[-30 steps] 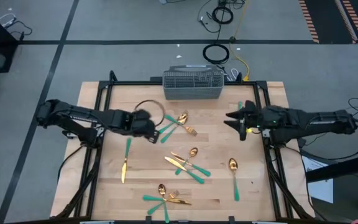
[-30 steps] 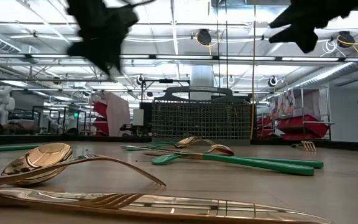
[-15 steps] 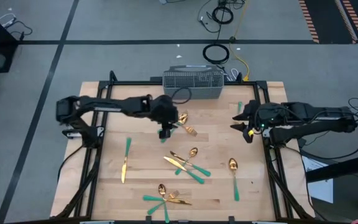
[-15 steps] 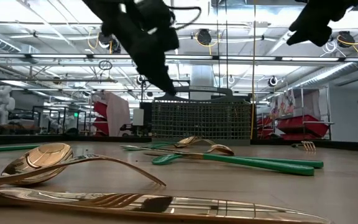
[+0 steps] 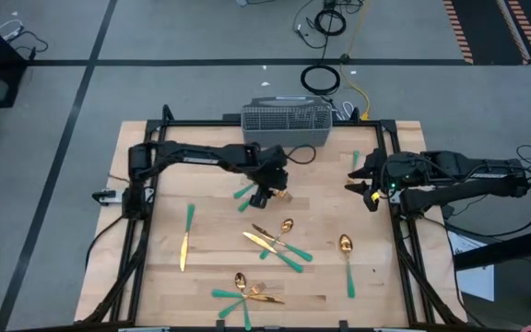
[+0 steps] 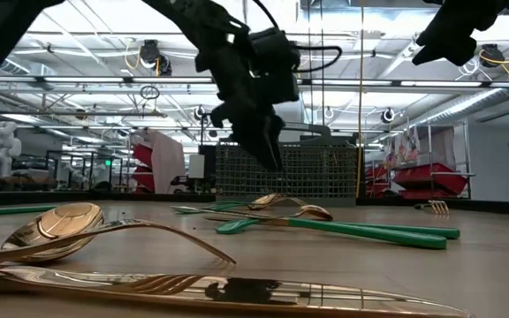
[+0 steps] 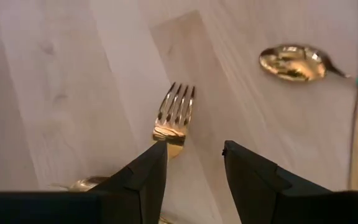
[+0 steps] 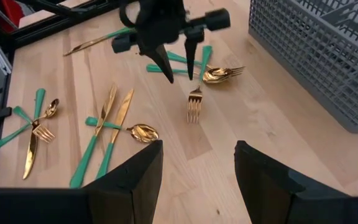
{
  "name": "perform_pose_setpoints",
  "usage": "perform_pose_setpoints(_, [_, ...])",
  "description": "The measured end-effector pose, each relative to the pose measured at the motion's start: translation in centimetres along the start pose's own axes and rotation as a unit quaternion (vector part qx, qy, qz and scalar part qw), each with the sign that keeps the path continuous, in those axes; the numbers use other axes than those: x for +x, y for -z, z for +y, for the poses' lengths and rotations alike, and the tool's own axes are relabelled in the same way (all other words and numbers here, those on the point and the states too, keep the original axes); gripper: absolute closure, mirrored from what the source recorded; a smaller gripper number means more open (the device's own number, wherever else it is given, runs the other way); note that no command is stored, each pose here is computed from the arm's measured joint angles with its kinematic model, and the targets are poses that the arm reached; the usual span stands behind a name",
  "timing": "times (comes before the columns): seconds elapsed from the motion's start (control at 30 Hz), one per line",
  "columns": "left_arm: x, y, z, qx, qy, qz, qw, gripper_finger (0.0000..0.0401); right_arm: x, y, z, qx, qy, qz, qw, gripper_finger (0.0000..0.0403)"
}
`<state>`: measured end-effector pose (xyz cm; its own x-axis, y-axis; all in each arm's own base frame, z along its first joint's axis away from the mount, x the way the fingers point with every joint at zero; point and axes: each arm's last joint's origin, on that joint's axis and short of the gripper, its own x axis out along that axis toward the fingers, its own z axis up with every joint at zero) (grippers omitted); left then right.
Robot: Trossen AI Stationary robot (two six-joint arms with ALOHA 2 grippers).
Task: Sort silverware
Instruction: Put the green fork into the gray silverware basket
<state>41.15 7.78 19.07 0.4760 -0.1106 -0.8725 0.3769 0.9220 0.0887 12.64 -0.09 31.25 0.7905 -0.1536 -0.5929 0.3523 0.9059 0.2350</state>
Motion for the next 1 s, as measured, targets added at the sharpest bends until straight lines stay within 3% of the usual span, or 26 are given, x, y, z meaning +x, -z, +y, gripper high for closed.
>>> perform_pose_setpoints(0.73, [4.7, 1.8, 1.6, -0.007, -0.013, 0.039, 0.999, 0.0237, 0.0, 0.0, 0.0, -0.016, 0.001, -0.001, 1.000, 0.0215])
perform_pose_setpoints(0.87, [5.6, 2.1, 1.5, -0.016, 0.002, 0.039, 0.999, 0.0269, 0.0, 0.0, 0.0, -0.015, 0.002, -0.002, 1.000, 0.0215])
perform_pose_setpoints(1.0, [5.8, 2.2, 1.6, -0.056, -0.002, 0.040, 0.998, 0.0347, 0.0, 0.0, 0.0, -0.012, 0.002, -0.002, 1.000, 0.0215])
